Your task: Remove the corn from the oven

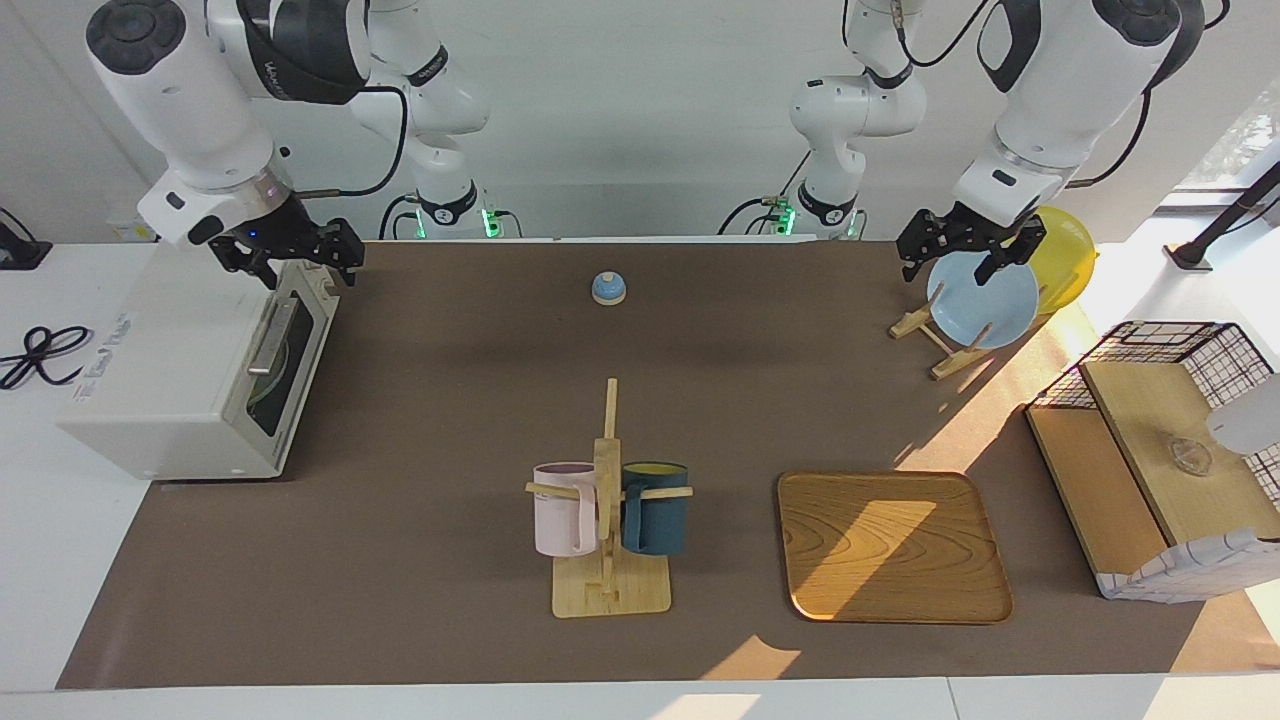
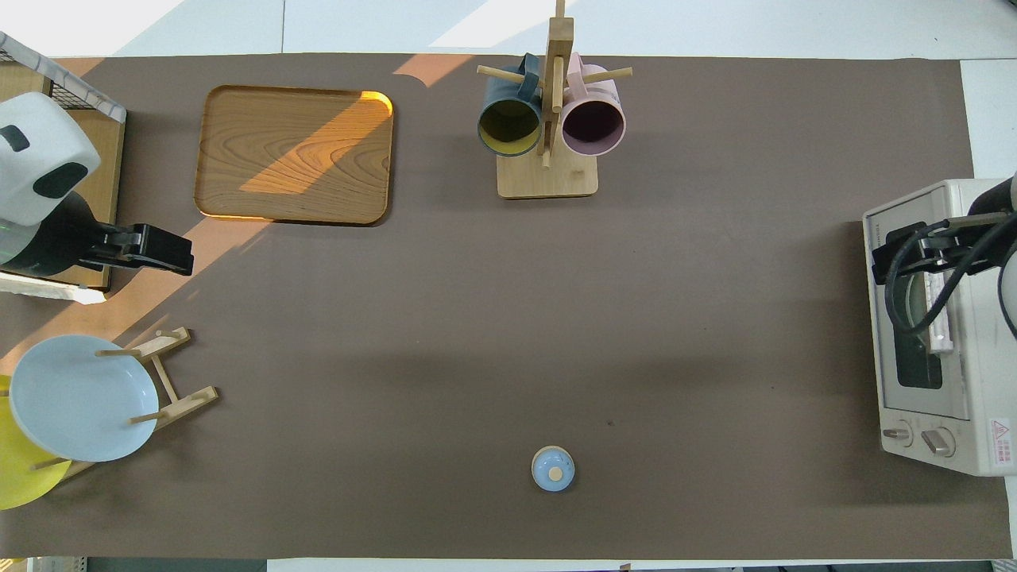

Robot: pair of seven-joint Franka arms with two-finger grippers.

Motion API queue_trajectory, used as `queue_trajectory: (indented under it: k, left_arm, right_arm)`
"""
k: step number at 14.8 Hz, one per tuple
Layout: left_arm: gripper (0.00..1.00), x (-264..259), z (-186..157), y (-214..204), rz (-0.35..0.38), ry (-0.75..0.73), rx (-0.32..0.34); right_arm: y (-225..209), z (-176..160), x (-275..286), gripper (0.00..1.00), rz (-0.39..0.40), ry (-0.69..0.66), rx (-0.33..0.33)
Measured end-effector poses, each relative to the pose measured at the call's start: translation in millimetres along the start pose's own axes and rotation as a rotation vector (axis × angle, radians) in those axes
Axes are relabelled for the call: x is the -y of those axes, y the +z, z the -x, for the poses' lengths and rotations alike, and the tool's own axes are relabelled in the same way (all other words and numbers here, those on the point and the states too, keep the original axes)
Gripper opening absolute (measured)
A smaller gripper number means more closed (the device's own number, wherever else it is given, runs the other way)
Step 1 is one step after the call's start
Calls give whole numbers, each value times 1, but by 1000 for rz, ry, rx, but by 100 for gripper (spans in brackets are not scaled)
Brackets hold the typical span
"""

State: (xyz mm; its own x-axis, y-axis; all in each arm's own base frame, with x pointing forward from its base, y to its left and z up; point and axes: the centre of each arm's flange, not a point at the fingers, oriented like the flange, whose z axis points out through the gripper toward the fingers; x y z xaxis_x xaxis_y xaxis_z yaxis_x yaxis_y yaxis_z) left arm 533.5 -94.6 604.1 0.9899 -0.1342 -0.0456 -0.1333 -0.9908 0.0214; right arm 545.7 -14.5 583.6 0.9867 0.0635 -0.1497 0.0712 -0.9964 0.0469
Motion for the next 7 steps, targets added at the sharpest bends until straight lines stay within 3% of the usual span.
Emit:
queue_trajectory:
  k: [7]
  left_arm:
    - [100, 0, 0, 0, 0, 0, 0]
  right_arm:
    - [0, 0, -1, 100, 0, 2, -1]
